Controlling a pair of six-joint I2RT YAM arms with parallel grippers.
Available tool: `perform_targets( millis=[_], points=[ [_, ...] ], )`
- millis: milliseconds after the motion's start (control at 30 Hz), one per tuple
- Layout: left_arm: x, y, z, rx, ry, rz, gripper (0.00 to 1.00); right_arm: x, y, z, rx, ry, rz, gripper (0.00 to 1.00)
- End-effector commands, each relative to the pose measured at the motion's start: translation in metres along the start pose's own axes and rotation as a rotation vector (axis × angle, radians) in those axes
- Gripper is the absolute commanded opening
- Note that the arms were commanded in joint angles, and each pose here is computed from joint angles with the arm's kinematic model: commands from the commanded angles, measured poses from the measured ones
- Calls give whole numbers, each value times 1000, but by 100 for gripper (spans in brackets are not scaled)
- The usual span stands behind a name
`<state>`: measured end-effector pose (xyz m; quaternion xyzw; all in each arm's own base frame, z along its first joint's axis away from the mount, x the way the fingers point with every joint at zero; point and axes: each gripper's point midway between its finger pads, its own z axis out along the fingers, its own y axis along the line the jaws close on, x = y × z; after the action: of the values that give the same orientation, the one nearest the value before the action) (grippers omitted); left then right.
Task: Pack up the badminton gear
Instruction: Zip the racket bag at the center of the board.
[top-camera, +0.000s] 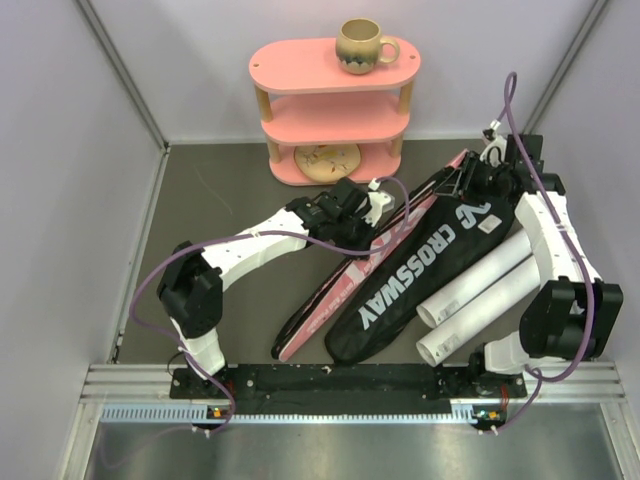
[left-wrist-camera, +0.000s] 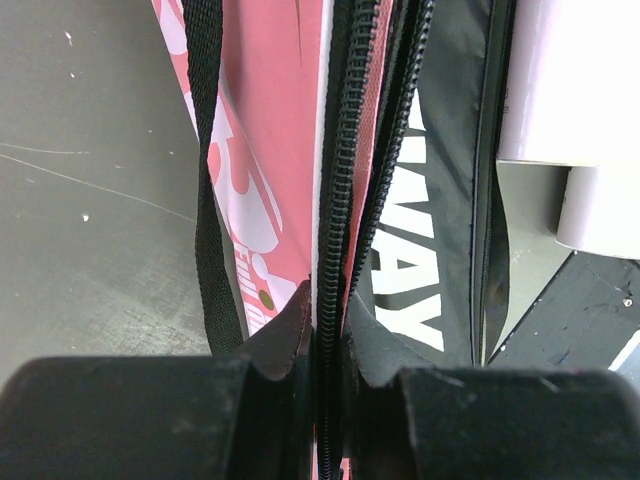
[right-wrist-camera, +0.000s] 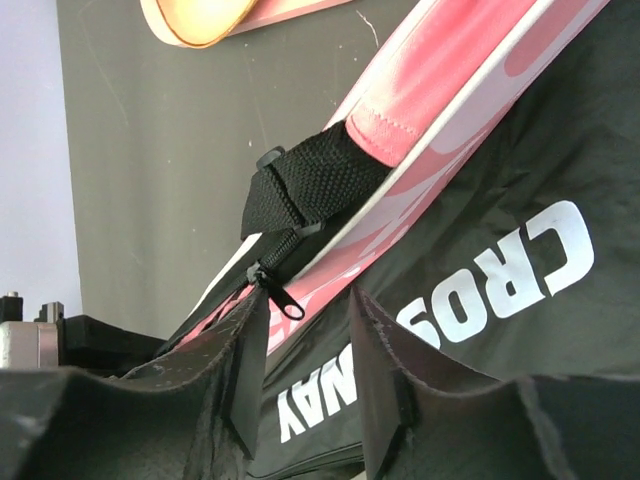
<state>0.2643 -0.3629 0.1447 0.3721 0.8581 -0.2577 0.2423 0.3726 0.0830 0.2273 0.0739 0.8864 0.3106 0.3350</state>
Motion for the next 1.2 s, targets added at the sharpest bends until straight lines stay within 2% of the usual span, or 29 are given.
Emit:
perform_targets(
  millis=[0, 133, 267, 533, 633, 667, 700, 833, 1167],
  points=[
    [-15, -14, -20, 50, -63, 8, 0, -12, 14, -2, -53, -28, -75, 40],
    [-16, -14, -21, 48, -66, 9, 0, -11, 20, -1, -79, -37, -83, 41],
    [-16, -14, -20, 52, -66, 8, 0, -10, 25, 2, -107, -26, -87, 28],
    [-14, -13, -18, 51, -59, 9, 0, -7, 26, 6, -112, -18, -84, 28],
    [-14, -12, -18, 43, -58, 11, 0, -5, 28, 6, -114, -15, -85, 20],
    [-14, -13, -18, 44, -58, 12, 0, -5, 28, 6, -115, -14, -86, 12],
    [-15, -12, -18, 44, -61, 11, 0, -4, 30, 5, -118, -17, -86, 8],
    [-18, -17, -20, 88, -68, -1, 0, -1, 28, 7, -112, -8, -82, 0],
    [-20, -17, -23, 135, -70, -15, 0, 5, 41, 9, -155, -30, -126, 0]
  ],
)
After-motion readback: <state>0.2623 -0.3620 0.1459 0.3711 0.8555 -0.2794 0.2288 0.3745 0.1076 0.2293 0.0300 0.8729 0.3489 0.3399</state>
